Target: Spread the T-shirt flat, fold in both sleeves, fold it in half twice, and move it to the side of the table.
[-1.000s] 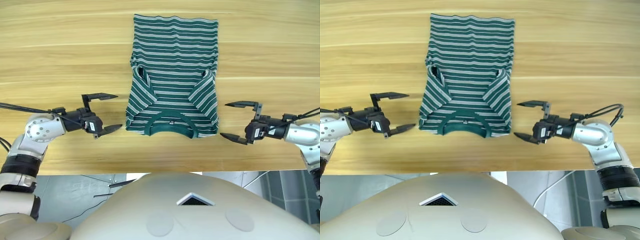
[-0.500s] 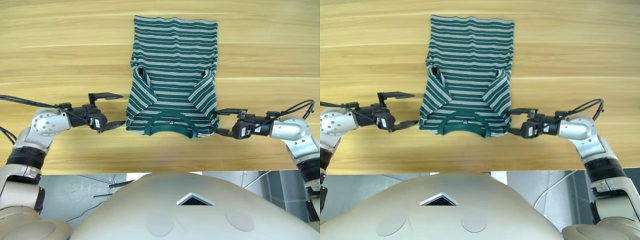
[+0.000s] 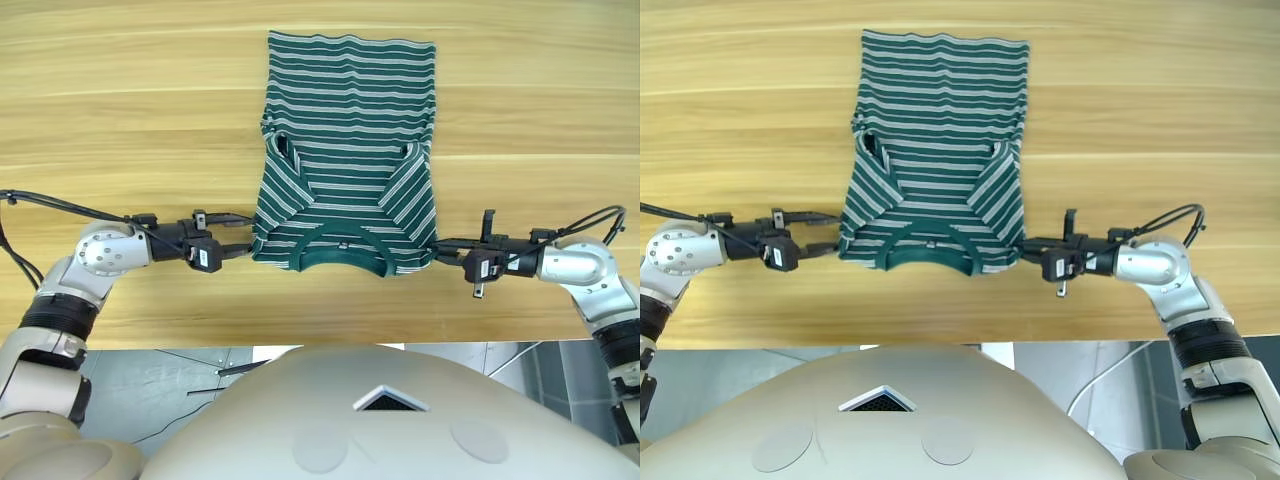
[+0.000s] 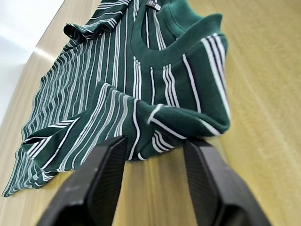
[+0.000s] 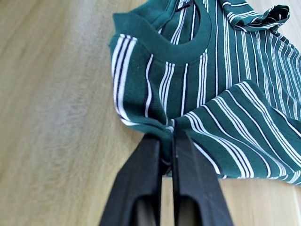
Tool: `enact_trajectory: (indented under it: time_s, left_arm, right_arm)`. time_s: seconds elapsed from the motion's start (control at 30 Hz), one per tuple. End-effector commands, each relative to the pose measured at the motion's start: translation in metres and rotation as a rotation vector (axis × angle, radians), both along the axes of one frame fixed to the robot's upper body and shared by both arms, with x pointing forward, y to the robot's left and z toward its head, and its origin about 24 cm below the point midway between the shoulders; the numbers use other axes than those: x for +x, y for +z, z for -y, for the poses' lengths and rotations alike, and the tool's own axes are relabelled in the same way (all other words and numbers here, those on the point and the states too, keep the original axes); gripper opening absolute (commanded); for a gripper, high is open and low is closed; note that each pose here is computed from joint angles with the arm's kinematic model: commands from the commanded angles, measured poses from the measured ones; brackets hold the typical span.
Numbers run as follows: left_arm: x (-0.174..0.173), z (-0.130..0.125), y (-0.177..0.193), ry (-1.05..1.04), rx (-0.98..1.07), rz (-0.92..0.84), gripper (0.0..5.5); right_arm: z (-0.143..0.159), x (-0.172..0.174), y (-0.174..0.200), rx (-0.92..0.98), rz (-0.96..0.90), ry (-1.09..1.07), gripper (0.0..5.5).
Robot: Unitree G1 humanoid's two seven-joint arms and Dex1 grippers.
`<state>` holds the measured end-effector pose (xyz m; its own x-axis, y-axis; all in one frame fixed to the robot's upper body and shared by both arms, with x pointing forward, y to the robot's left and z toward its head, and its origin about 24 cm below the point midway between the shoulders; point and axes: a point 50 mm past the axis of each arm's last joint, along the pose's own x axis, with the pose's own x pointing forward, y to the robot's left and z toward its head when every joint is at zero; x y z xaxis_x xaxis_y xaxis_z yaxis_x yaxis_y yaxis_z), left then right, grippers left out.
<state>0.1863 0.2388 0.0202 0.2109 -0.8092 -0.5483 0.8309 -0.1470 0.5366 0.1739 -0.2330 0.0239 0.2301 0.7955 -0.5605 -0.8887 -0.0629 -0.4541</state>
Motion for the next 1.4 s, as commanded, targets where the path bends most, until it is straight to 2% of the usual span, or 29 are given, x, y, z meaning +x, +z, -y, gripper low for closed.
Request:
enact_trajectory:
  time_s: [0.03, 0.23, 0.33, 0.57, 0.7, 0.87, 1.23, 1.4]
  left_arm:
    - [-0.015, -0.001, -0.017, -0.067, 0.104, -0.115, 1.6]
    - [-0.016, 0.0, -0.019, -0.091, 0.125, -0.136, 0.36]
    - [-0.015, 0.003, -0.016, -0.106, 0.111, -0.128, 0.02]
    - [-0.005, 0.004, -0.006, -0.051, 0.064, -0.071, 0.0]
    - [-0.002, 0.0, 0.002, -0.011, 0.044, -0.079, 0.62]
    - [0.006, -0.001, 0.014, 0.04, -0.007, -0.001, 1.39]
    - [-0.008, -0.023, 0.01, 0.073, 0.144, -0.032, 3.15]
    - [-0.012, -0.023, -0.002, 0.052, 0.21, -0.044, 3.73]
  right_arm:
    - [-0.001, 0.0, -0.001, -0.016, -0.011, 0.01, 0.02]
    - [-0.002, 0.001, -0.001, -0.012, -0.009, 0.01, 0.02]
    - [-0.004, 0.001, -0.002, -0.008, -0.008, 0.009, 0.02]
    - [-0.004, 0.001, -0.002, -0.004, -0.009, 0.007, 0.02]
    - [-0.005, 0.002, -0.001, 0.001, -0.003, 0.004, 0.01]
    - [-0.004, 0.003, -0.001, 0.003, 0.0, 0.0, 0.01]
    - [-0.005, 0.004, 0.002, 0.013, 0.005, 0.001, 0.01]
    - [-0.005, 0.004, 0.002, 0.016, 0.005, -0.001, 0.01]
